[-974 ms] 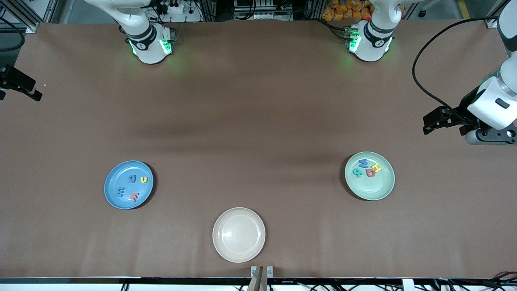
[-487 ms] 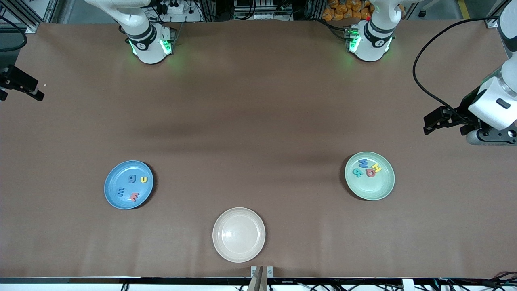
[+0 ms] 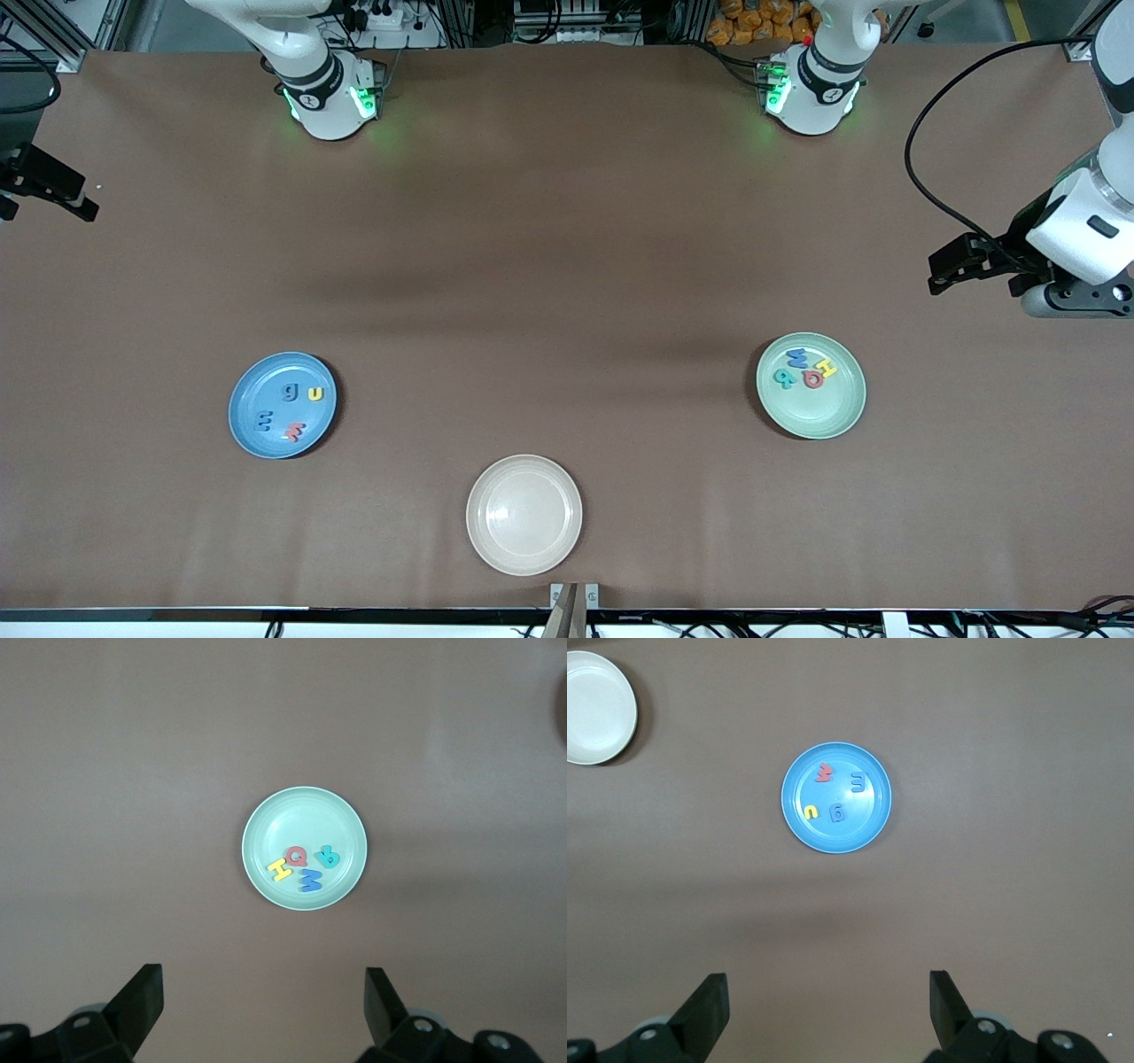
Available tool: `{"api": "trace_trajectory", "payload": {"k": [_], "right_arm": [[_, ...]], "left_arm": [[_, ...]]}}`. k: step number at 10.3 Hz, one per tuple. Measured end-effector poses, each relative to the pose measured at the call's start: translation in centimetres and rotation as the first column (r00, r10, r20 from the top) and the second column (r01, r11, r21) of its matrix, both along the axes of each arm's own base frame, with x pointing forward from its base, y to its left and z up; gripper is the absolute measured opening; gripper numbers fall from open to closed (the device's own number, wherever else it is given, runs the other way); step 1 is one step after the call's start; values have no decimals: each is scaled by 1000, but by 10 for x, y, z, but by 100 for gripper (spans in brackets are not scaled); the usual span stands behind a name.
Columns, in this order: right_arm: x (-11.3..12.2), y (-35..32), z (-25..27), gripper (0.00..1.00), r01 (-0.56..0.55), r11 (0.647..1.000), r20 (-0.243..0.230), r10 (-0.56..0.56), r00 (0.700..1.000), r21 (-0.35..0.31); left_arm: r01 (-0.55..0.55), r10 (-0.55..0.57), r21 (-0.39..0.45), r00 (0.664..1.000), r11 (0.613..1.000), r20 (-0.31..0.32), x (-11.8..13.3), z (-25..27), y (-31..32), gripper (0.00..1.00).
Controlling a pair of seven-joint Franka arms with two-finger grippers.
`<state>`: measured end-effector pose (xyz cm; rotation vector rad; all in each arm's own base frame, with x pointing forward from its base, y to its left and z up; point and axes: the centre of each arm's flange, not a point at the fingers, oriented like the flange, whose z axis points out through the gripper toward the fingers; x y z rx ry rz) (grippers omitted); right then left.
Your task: Sort upper and lower case letters into plates
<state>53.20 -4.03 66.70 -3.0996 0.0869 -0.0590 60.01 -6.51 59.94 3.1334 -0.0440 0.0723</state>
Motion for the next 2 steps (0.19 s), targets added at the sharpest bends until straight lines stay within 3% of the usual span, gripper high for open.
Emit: {"api": "trace_trajectory", "payload": {"k": [2], "right_arm": [[0,0,0,100,0,1000,-2,0,1000,0]], "left_arm": [[0,0,0,1000,1000,0,0,0,0,100]]}}
